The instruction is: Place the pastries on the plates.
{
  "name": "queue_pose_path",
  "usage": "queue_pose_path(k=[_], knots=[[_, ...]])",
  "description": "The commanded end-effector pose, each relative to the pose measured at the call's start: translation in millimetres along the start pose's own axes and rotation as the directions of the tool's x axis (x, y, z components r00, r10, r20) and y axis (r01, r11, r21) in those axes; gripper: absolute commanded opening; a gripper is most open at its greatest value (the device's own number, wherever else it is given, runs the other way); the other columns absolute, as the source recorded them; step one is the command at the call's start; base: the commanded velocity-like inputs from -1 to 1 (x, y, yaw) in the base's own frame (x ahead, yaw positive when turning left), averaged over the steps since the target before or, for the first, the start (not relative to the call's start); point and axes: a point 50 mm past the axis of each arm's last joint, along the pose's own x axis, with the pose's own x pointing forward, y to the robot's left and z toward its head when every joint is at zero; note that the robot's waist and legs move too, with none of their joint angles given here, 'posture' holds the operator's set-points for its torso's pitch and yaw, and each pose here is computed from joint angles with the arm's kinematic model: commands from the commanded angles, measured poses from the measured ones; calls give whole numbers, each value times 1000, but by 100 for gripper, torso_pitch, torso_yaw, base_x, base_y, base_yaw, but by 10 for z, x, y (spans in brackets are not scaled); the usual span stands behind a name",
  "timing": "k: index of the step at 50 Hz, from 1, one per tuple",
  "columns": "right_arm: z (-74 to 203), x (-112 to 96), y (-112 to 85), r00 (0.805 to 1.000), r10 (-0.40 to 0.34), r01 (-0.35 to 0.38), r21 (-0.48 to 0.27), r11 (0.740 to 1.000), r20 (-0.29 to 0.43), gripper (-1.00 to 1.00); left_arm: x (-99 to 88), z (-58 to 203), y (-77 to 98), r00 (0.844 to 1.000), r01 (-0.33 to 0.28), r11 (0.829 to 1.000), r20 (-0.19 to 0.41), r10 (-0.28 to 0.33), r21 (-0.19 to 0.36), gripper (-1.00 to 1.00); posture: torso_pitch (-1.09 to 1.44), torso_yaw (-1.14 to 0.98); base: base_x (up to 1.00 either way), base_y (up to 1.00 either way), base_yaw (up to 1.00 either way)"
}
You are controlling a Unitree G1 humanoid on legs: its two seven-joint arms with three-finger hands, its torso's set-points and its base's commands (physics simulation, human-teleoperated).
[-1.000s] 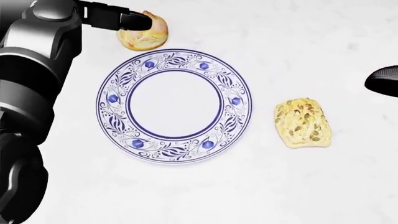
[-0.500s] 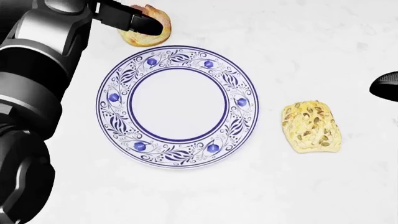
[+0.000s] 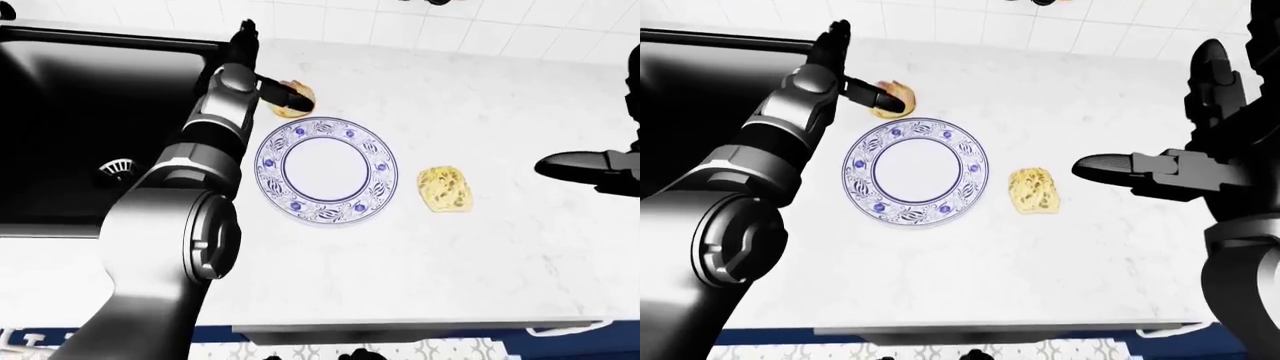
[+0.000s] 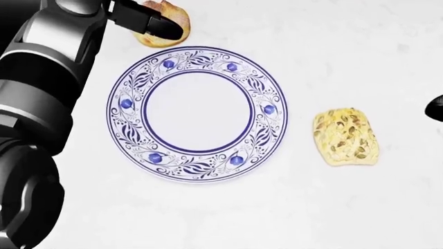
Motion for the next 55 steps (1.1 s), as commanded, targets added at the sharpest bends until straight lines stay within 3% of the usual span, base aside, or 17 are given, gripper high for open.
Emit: queue_pose_path(k=[1,5,12,13,15,19,34,38,47,49,55], knots=[[92,0,-25,998,-20,20,0,1000,63,100,-31,310,123,992,-56,998,112,58,-19,100,29,0,0,0,0],[105,-17,-46,998,-22,22,-2,1000,63,100,-33,321,140,991,-77,995,103,83,-64,100,31,0,0,0,0],[106,-33,-60,998,-26,26,-1,1000,63,100,-36,340,154,990,-83,994,108,91,-73,100,34,0,0,0,0],[106,-34,-58,998,-25,25,-3,1000,63,100,-37,342,156,990,-87,993,108,96,-84,100,34,0,0,0,0],[102,-34,-57,998,-25,25,-1,1000,63,100,-39,340,170,989,-106,982,87,121,-159,100,35,0,0,0,0],[111,-40,-70,998,-28,28,0,1000,64,100,-36,328,153,991,-91,989,90,102,-116,100,36,0,0,0,0],[99,-66,-92,997,-34,34,-4,999,62,100,-37,332,112,992,-72,992,95,82,-107,100,36,0,0,0,0],[102,-70,-99,997,-36,36,-4,999,62,100,-36,326,103,992,-70,992,93,80,-109,79,36,0,0,0,0],[98,-80,-114,997,-43,43,-6,999,60,100,-35,315,80,994,-58,992,89,69,-113,55,36,0,0,0,0],[97,-84,-113,997,-42,42,-6,999,60,100,-35,312,71,994,-53,992,89,64,-112,35,36,0,0,0,0],[89,-91,-119,997,-44,45,-5,999,59,100,-34,299,54,995,-50,993,84,59,-108,24,36,0,0,0,0]])
